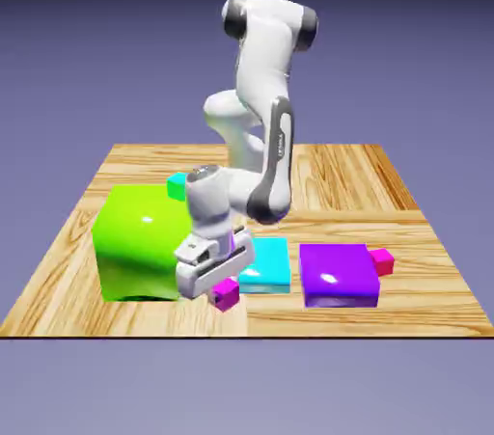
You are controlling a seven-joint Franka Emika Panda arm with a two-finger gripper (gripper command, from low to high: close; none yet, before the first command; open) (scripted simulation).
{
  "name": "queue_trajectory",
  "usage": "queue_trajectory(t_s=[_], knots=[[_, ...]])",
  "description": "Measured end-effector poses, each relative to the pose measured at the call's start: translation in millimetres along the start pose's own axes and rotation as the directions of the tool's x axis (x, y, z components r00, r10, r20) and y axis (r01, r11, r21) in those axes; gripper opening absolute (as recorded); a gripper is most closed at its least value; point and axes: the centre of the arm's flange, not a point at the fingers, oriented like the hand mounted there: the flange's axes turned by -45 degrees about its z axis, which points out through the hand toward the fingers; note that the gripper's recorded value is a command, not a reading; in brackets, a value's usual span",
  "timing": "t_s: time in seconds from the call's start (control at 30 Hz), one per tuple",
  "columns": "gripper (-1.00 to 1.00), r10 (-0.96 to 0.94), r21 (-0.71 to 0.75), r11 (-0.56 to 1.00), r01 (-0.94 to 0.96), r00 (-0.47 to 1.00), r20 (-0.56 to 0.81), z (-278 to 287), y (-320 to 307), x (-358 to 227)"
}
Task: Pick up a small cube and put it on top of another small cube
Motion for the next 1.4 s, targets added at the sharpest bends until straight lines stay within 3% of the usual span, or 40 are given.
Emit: queue_trajectory(t_s=[0.13,0.47,0.83,1.13,1.4], knots=[[-1.00,0.103,-0.037,0.993,-0.110,0.981,-0.166,-75.7,28.8,56.3],[-1.00,0.563,0.069,0.824,-0.562,0.826,0.003,-63.9,52.5,12.1],[-1.00,0.897,-0.008,0.419,-0.908,0.412,0.161,-87.1,71.2,-27.5],[-1.00,0.984,-0.141,0.005,-0.990,-0.021,0.179,-133.0,76.8,-46.8],[-1.00,0.925,-0.319,-0.328,-0.889,-0.370,0.081,-160.4,50.7,-92.0]])
